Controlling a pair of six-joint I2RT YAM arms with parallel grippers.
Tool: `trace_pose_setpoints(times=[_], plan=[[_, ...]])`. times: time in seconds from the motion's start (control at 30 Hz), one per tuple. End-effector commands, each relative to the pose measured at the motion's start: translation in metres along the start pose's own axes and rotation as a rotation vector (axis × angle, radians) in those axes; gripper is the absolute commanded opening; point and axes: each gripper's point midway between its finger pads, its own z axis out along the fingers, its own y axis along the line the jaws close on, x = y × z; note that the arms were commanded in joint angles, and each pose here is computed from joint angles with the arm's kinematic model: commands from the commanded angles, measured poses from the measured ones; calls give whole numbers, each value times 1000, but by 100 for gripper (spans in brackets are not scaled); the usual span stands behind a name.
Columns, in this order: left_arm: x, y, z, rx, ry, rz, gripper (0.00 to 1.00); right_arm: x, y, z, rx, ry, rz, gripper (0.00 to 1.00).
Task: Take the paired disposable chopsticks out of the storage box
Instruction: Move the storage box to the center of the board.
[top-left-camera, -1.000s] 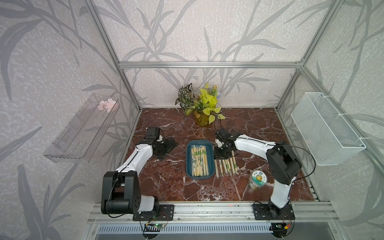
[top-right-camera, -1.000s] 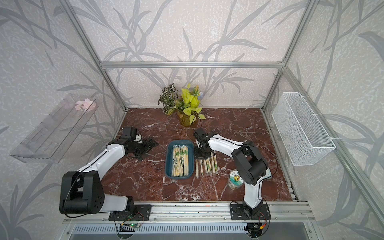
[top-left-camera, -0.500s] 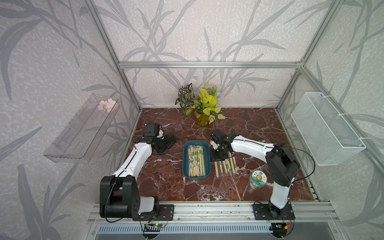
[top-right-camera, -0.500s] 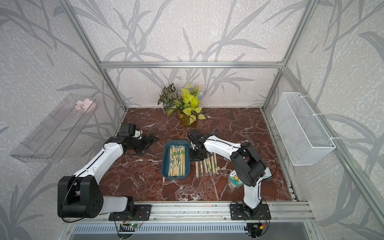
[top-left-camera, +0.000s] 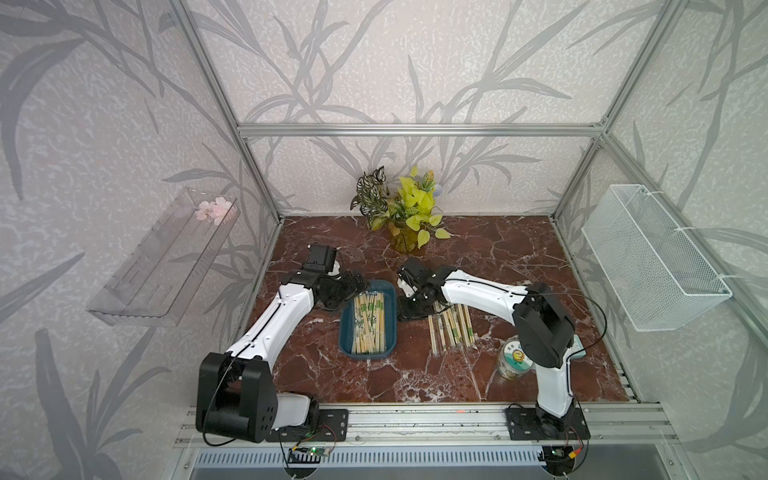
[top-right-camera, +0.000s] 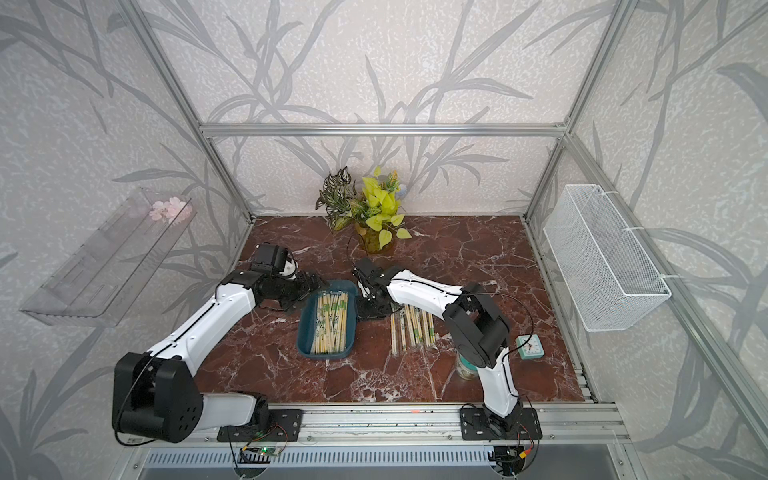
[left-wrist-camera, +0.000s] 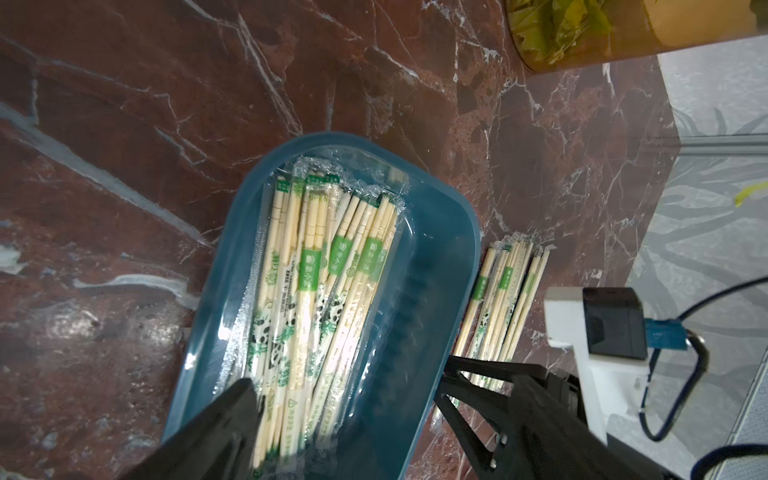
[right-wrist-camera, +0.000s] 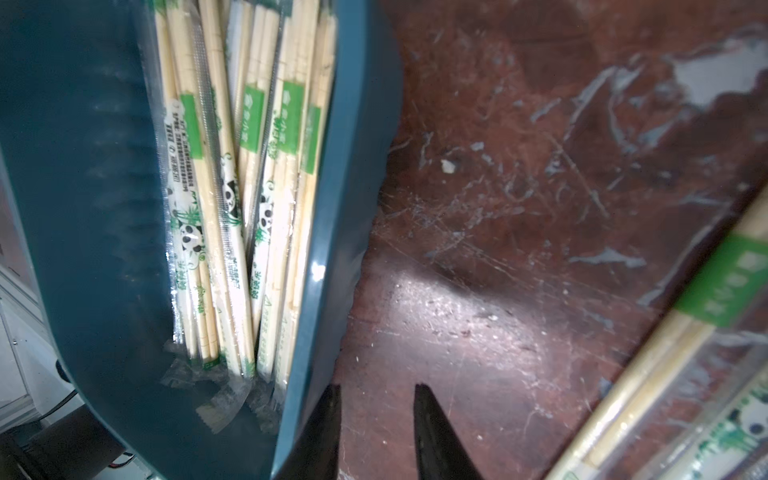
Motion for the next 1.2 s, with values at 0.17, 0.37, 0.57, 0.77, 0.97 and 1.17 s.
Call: trace_pose_setpoints(times=[0.17,0.37,0.57,0.77,0.97,1.17], plan=[[4,17,13,-175,29,63,53,-1,5,-39,-49,-113,22,32],[8,22,28,-231,58,79,31,-3,8,-41,-72,-141,15,32],[12,22,42,-291,88,124,26,-1,7,-36,-73,-139,11,32],[13,29,50,-350,98,149,26,1,6,-31,-70,-126,5,32],[17,36,60,-384,124,158,23,0,6,-29,-69,-125,-4,32],[20,41,69,-402,145,165,17,1,5,-28,-65,-120,-4,32]])
